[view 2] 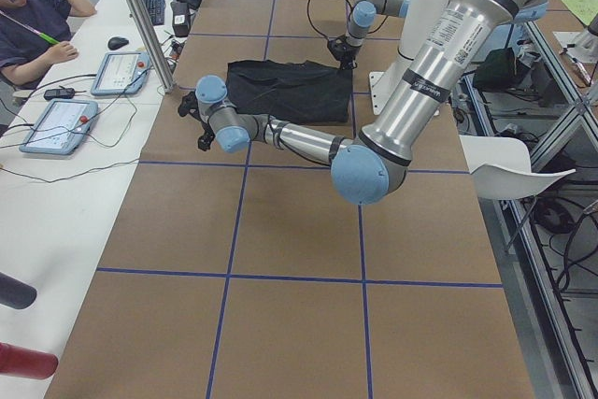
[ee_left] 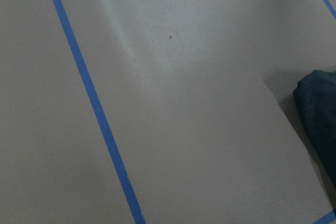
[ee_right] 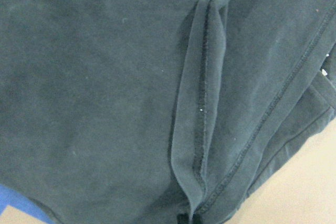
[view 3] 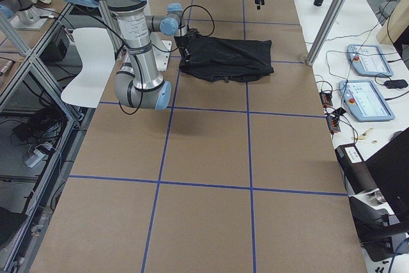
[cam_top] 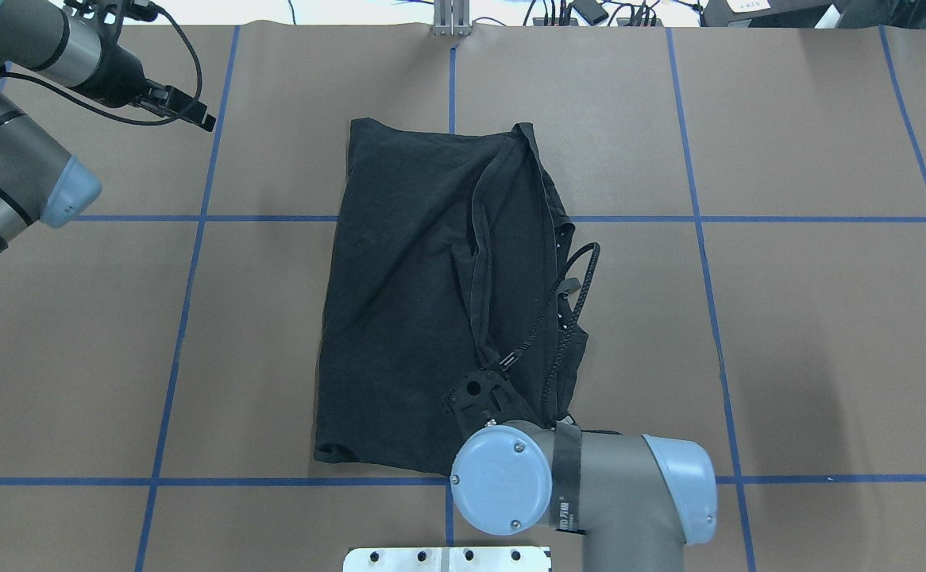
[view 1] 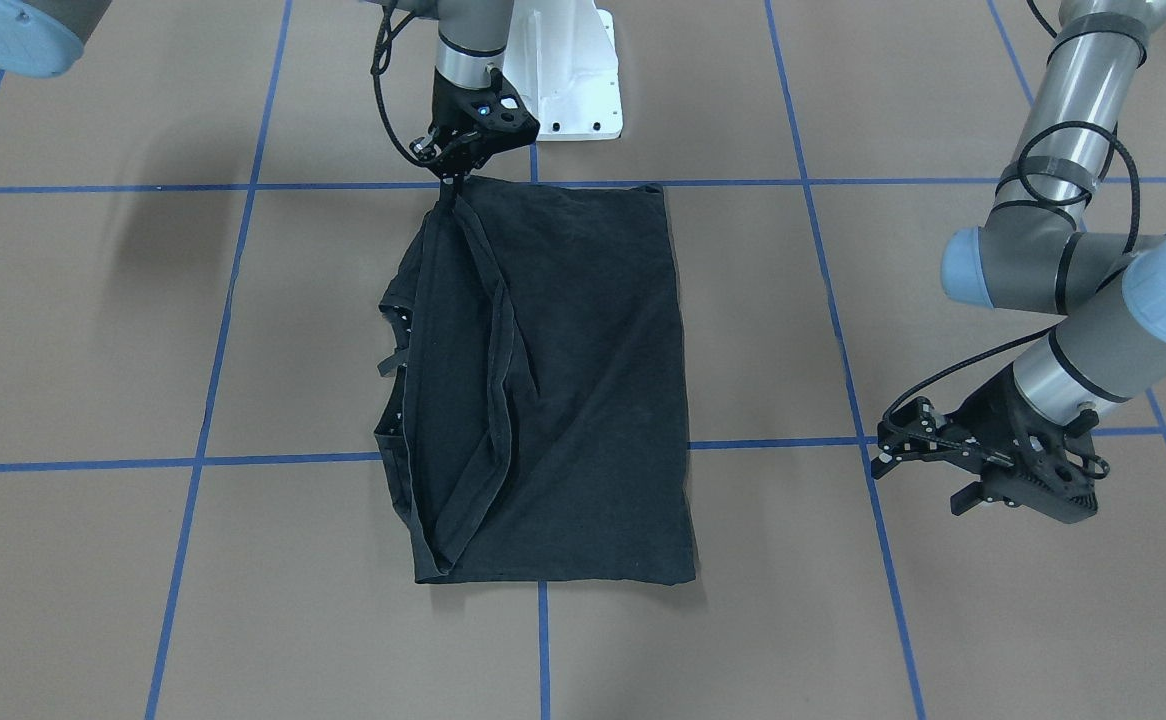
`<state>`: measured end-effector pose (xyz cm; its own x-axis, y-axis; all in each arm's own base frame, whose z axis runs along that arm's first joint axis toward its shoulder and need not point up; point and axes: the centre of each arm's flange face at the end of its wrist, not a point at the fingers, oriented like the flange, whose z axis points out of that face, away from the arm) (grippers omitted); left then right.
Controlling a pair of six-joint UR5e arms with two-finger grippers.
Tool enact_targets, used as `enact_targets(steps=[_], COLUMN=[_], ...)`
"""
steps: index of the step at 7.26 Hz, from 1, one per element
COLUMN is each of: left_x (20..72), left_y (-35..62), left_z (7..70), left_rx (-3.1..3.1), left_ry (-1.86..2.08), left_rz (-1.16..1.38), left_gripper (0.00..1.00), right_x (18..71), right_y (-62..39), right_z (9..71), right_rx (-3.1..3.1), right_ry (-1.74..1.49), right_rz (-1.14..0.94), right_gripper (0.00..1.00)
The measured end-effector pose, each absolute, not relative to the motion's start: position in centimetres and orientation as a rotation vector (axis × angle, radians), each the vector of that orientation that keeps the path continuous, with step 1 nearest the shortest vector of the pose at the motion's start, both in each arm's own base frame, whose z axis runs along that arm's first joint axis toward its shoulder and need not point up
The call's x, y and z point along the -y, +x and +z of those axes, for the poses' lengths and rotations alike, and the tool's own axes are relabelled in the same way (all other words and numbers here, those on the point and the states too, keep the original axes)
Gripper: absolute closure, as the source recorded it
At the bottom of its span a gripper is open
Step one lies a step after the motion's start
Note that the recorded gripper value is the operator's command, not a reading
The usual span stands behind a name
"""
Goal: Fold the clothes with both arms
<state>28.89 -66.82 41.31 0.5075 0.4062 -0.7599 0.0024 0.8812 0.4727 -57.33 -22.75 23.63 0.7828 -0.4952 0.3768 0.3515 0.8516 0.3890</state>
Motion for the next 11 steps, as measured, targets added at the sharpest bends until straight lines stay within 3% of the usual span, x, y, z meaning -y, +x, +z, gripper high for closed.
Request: enact_targets(steps=[3,4,5,6,7,11], left_x=[66.7,66.6,66.6,66.6,66.6,65.5], left_y=[29.1,29.4,29.5,29.6,29.6,30.7], left_z=[41.3,41.4,41.3,41.3,41.3,39.6], left_rx=[-1.017,-1.018,-1.018,-1.018,-1.019,-1.064], left_ry=[0.447,0.445,0.444,0.444,0.444,0.406], left_rz=[0.256,0.259,0.261,0.261,0.262,0.188], left_gripper=[0.0,0.0,0.0,0.0,0.0,0.0], right_x=[20.6,19.0,17.4,16.7,17.4,27.0], right_y=[-55.3,-55.7,-56.1,-56.4,-56.2,-50.5], right_z=[26.6,26.7,26.6,26.5,26.3,24.1], right_rx=[0.512,0.522,0.531,0.537,0.54,0.619], right_ry=[0.197,0.168,0.145,0.133,0.135,0.109], right_rz=[-0.305,-0.263,-0.233,-0.213,-0.192,-0.063], right_gripper=[1.0,0.87,0.63,0.14,0.01,0.0])
